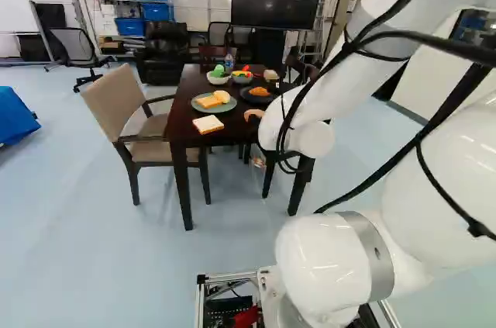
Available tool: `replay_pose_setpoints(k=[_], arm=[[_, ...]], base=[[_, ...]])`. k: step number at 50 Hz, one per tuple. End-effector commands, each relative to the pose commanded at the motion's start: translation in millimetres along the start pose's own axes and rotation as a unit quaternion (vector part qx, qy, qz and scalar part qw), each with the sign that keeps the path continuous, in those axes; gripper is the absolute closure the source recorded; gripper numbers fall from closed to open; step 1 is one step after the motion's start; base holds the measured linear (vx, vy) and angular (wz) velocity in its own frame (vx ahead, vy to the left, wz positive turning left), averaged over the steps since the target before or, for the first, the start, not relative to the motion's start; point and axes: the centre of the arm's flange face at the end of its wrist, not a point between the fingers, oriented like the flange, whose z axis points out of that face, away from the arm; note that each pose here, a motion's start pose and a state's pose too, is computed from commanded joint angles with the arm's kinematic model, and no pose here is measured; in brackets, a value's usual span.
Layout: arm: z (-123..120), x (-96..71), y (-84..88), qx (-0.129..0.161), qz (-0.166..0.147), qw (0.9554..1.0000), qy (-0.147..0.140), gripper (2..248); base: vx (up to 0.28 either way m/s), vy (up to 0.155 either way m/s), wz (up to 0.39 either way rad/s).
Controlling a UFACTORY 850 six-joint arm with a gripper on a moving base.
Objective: Move the croissant to the empty plate
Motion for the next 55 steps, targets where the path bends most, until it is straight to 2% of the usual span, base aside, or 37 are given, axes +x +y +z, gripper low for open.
replay_pose_setpoints(k=[27,55], arm=[[-21,-24.2,3.1,0.006,-0.053,0.9981,0.033,3],[-28,-31.3,3.9,0.007,-0.068,0.9968,0.042,3]], base=[[0.000,0.000,0.000],[0.000,0.000,0.000]])
